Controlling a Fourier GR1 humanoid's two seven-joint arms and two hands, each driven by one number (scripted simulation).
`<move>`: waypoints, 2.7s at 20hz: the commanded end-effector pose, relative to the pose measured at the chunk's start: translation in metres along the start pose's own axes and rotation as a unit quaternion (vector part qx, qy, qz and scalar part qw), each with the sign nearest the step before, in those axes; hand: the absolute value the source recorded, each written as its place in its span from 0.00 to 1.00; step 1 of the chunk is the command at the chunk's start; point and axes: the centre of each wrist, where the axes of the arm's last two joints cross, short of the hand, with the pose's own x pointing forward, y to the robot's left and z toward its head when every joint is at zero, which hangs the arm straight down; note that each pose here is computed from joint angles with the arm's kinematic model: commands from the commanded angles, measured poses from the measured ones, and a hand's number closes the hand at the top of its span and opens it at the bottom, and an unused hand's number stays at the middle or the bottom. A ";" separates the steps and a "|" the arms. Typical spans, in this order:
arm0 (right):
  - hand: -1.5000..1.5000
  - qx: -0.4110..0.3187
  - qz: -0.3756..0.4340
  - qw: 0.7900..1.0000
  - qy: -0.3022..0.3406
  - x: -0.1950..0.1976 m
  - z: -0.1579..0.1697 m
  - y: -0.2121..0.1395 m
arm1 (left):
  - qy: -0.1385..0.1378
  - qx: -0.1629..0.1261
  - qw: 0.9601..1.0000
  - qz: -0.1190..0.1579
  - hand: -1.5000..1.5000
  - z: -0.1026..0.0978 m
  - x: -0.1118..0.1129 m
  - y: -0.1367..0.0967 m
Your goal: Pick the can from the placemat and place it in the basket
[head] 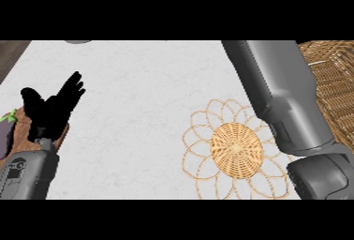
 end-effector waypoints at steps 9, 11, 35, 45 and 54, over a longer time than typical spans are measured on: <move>1.00 -0.097 0.080 0.983 0.137 -0.017 -0.077 -0.016 | 0.003 0.008 1.000 0.004 0.50 0.005 -0.001 -0.003; 1.00 -0.101 0.077 0.982 0.140 -0.035 -0.085 -0.009 | 0.004 0.015 1.000 0.002 0.50 0.002 0.007 -0.005; 0.00 -0.160 0.050 0.957 0.238 -0.177 -0.108 0.011 | 0.012 0.033 0.999 0.006 0.50 0.014 -0.008 0.021; 0.00 -0.182 0.010 0.967 0.177 -0.192 -0.114 0.001 | 0.006 0.026 1.000 0.006 0.50 0.017 -0.014 0.018; 0.00 -0.305 -0.140 0.911 0.241 -0.215 -0.110 -0.056 | 0.024 0.043 0.999 0.010 0.50 0.023 -0.019 0.031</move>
